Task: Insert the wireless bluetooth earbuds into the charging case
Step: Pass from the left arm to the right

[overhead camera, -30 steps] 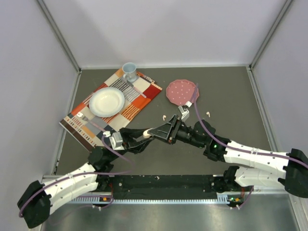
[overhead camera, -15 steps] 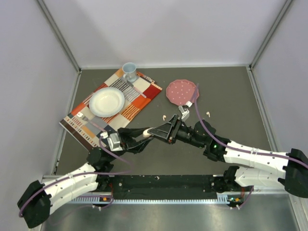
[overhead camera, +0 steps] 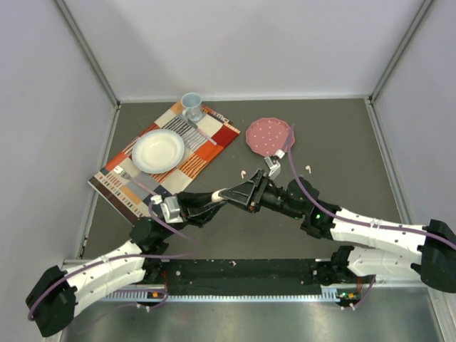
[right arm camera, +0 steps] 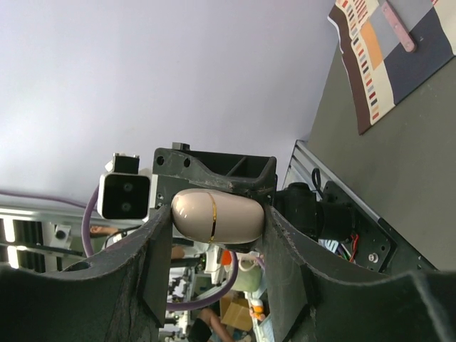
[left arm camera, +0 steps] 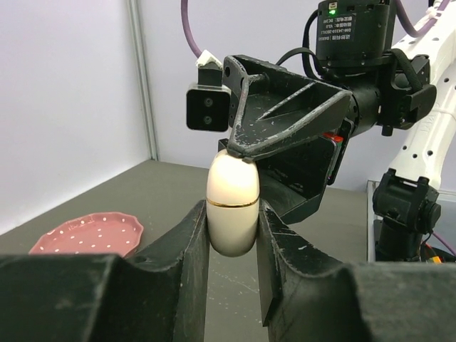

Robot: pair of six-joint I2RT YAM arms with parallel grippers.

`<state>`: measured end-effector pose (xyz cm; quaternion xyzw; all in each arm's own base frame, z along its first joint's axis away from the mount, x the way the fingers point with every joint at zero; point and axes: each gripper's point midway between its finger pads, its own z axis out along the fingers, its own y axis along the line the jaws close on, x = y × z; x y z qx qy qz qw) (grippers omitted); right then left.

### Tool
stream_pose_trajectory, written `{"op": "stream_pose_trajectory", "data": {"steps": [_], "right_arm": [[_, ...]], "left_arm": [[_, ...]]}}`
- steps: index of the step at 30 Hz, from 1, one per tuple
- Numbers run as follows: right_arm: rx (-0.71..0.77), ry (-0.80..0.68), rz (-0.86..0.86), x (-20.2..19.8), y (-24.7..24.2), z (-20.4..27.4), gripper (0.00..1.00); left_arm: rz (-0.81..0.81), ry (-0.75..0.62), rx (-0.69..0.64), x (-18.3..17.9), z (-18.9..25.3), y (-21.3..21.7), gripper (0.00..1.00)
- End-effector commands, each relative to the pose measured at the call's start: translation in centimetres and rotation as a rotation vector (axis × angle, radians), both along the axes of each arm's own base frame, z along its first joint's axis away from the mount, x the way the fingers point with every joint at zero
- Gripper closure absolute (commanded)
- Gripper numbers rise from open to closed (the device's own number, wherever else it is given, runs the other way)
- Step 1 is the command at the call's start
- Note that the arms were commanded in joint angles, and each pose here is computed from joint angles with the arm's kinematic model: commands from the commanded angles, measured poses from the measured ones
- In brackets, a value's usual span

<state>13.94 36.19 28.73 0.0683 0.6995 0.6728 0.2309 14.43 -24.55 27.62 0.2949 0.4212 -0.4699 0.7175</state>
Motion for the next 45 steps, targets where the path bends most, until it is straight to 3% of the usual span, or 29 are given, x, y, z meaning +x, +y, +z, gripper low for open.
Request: {"op": "stream_pose_trajectory", "data": {"steps": [1,3,6,11,17,20,23,28,32,34,45], "right_arm": [[0.035,-0.036,0.030,-0.3,0.4,1.8,0.79],[0.023,-0.047,0.034,-0.2,0.5,1.8,0.79],[0.013,-0.043,0.039,-0.3,0.6,1.6,0.80],[0.010,-0.043,0.034,-0.2,0.6,1.6,0.80],[0.019,-0.044,0.033,-0.2,0.6,1.8,0.80],[0.026,-0.050,0.030,-0.2,0.5,1.9,0.80],[0.060,-0.054,0.016,0.0,0.1,2.4,0.80],[0.060,-0.053,0.005,0.1,-0.1,2.4,0.80],[0.064,-0.052,0.004,0.1,-0.2,2.4,0.80],[0.067,-0.045,0.003,0.1,-0.3,2.2,0.80],[0.064,-0.027,-0.004,0.3,-0.3,1.7,0.80]], "left_arm": [[-0.015,-0.035,-0.016,-0.2,1.3,-0.3,0.80],[-0.022,-0.033,-0.014,-0.3,1.3,-0.4,0.80],[-0.031,-0.020,-0.006,-0.3,1.0,-0.6,0.68],[-0.028,-0.012,-0.009,-0.2,1.0,-0.6,0.58],[-0.023,-0.010,-0.011,-0.1,1.0,-0.5,0.61],[-0.022,-0.006,-0.008,-0.1,0.8,-0.5,0.67],[-0.020,-0.001,-0.006,-0.1,0.7,-0.5,0.57],[-0.014,0.000,-0.009,0.0,0.7,-0.4,0.53],[-0.005,-0.001,-0.019,0.1,0.8,-0.2,0.56],[0.004,-0.003,-0.029,0.1,0.9,0.0,0.64],[0.019,-0.005,-0.055,0.1,1.1,0.5,0.68]]}}
